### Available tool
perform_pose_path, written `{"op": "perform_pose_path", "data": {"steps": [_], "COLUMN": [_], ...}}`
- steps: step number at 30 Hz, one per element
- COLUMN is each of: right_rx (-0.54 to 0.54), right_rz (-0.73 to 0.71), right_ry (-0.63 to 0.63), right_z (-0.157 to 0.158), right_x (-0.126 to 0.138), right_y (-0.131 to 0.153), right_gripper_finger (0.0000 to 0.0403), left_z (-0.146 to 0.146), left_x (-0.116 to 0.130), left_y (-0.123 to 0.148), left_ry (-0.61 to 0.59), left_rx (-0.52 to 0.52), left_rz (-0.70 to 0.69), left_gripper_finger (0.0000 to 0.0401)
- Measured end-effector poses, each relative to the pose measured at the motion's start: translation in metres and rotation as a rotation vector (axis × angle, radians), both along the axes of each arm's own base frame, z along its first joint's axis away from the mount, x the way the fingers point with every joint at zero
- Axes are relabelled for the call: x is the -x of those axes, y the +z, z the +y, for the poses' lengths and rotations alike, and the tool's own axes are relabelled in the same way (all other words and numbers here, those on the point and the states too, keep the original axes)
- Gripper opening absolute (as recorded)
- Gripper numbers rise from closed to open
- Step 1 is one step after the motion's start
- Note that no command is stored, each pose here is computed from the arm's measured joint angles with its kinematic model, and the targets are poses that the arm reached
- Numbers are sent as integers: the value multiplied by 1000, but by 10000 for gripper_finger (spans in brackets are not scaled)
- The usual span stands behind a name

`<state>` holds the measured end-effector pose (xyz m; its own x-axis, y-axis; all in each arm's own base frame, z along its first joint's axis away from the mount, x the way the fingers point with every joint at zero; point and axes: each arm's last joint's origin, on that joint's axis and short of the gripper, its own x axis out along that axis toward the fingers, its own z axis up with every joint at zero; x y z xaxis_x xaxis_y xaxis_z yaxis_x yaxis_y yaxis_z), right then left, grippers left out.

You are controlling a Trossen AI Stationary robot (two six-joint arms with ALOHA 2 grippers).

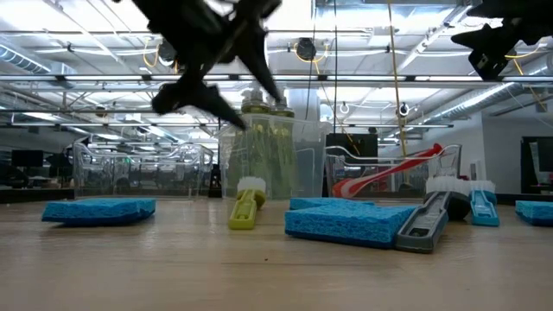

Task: Pick & Place Kitchen Sink Supplies
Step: Put the green toilet brush into the right transparent bin

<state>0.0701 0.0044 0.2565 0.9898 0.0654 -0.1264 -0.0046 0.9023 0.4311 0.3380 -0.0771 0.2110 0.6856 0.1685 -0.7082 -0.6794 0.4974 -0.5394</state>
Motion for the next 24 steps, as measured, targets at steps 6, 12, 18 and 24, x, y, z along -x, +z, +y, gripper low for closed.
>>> {"op": "perform_pose_path", "data": {"steps": [6,12,18,24], "right_rx": [-4,-3,-4,-4], "right_rz": [-4,-2,-4,-4], "right_ry": [0,0,0,-1], "right_z": [0,0,0,0], "right_x": [0,0,0,0], "right_y": [0,0,1,1], "right_gripper_finger": [160,160,160,160], "left_z": [3,13,25,35], "left_x": [-9,-14,-14,-16], "left_y": [-32,-49,-50,-55], "left_ry": [44,125,181,203], "left_rx": [90,191,182,193], "left_rz": [103,152,159,178], "left_gripper_finger": [253,252,252,252]}}
